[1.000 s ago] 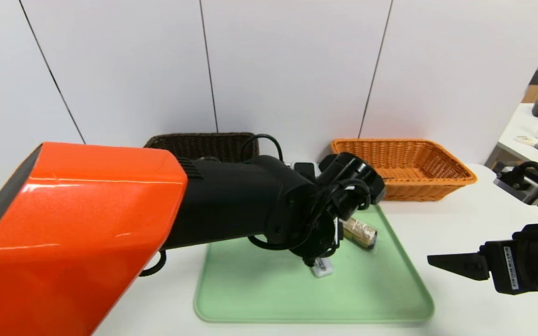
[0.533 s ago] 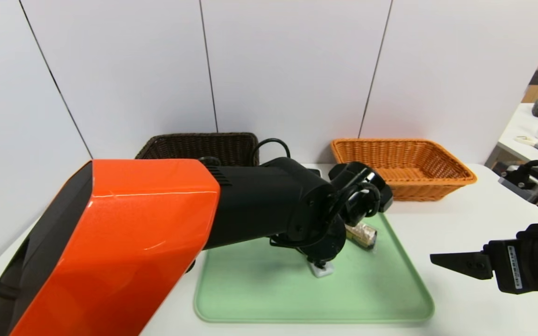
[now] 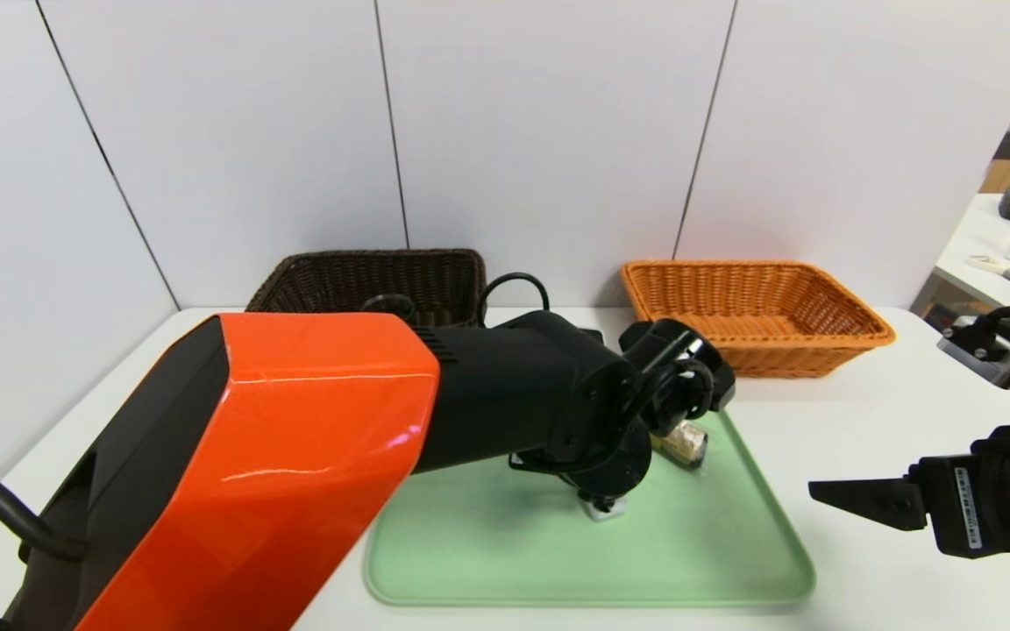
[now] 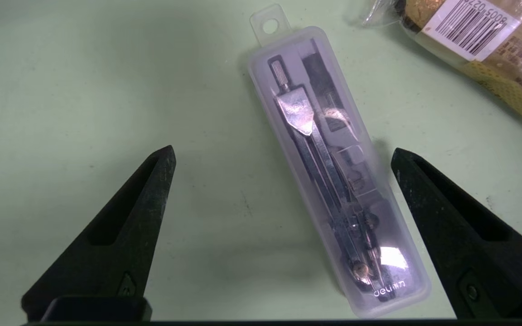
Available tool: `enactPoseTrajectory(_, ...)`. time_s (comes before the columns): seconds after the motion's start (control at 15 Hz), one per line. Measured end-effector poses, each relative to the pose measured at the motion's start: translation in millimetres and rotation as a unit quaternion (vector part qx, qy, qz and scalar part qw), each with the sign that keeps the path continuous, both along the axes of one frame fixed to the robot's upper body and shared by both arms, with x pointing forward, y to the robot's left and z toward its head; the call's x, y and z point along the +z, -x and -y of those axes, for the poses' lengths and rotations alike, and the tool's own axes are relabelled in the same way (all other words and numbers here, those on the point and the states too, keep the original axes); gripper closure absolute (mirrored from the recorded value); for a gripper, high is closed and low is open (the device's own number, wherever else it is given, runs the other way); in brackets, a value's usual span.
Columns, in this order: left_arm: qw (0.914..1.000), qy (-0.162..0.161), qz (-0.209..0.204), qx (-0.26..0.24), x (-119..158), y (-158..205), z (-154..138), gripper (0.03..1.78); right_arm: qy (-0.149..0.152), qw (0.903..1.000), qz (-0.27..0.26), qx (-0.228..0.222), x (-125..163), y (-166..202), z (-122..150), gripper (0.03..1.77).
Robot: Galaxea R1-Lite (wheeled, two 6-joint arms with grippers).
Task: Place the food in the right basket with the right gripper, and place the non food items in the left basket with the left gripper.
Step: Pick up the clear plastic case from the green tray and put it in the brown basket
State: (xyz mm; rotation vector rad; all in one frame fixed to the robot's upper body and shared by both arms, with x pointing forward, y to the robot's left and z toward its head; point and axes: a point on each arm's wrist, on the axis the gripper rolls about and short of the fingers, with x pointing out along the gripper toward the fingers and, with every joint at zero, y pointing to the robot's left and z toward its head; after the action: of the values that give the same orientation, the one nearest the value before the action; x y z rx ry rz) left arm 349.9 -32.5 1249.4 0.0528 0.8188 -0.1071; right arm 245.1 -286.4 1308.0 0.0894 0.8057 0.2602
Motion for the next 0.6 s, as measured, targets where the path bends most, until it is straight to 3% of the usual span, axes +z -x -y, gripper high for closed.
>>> enactPoseTrajectory(0.53,1.0000,-0.003,-0.001,-0.002,-2.5,-0.3,0.9,0.12,-0.002,1.0000,0.009,0.001,1.4,-0.7,-0.2,0.10)
enactPoseTrajectory(0.6,1.0000,-0.004,-0.002,-0.003,-3.0,-0.4,1.0,0.22,-0.003,1.0000,0.009,0.000,1.5,-0.6,-0.2,0.10)
